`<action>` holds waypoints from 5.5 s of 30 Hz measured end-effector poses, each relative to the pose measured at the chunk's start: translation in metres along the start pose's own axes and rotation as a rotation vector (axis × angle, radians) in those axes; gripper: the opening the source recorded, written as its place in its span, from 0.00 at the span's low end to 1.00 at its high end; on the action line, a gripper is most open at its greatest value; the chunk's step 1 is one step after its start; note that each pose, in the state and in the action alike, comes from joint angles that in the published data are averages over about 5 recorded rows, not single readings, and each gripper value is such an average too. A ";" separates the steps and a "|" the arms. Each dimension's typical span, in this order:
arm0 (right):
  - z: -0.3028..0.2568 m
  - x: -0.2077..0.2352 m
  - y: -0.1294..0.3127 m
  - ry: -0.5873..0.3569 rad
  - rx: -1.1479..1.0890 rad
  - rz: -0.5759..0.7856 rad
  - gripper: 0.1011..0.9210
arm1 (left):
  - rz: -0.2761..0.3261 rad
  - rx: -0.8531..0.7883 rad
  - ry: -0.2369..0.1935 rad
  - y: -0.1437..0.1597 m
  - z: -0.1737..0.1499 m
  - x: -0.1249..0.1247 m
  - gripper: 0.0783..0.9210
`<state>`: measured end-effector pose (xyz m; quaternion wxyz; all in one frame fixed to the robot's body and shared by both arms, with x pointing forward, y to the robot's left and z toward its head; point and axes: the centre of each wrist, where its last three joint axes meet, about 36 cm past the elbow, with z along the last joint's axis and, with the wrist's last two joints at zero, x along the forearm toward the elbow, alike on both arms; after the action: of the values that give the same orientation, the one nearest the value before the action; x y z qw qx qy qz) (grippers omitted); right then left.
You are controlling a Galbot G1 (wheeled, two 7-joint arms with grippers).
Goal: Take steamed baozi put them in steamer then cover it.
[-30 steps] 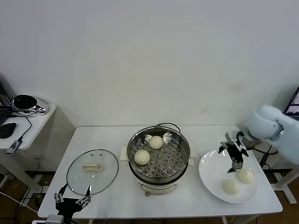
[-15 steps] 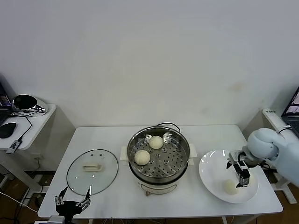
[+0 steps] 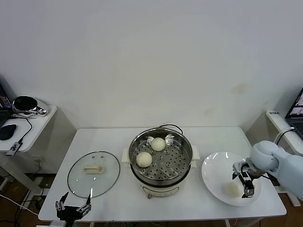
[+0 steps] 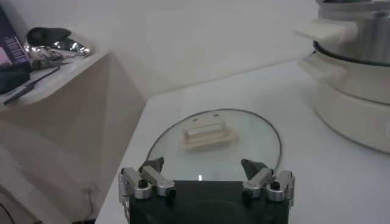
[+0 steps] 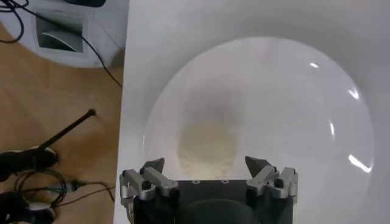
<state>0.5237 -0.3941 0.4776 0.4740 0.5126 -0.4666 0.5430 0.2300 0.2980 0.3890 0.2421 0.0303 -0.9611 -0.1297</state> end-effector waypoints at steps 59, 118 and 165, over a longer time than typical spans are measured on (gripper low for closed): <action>-0.029 0.141 -0.079 -0.183 -0.004 0.251 0.65 | -0.028 0.031 -0.015 -0.009 0.000 -0.016 0.88; -0.300 0.134 -0.109 -0.257 1.702 0.104 0.67 | -0.073 0.116 -0.110 -0.016 -0.034 0.008 0.88; -0.055 0.227 -0.103 -0.196 0.212 0.328 0.88 | 0.003 0.093 -0.116 -0.016 -0.035 0.003 0.88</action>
<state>0.6139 -0.3189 0.7047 0.2752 0.5271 -0.5279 0.6064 0.2441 0.2740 0.4160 0.1844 0.0326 -0.9785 -0.0863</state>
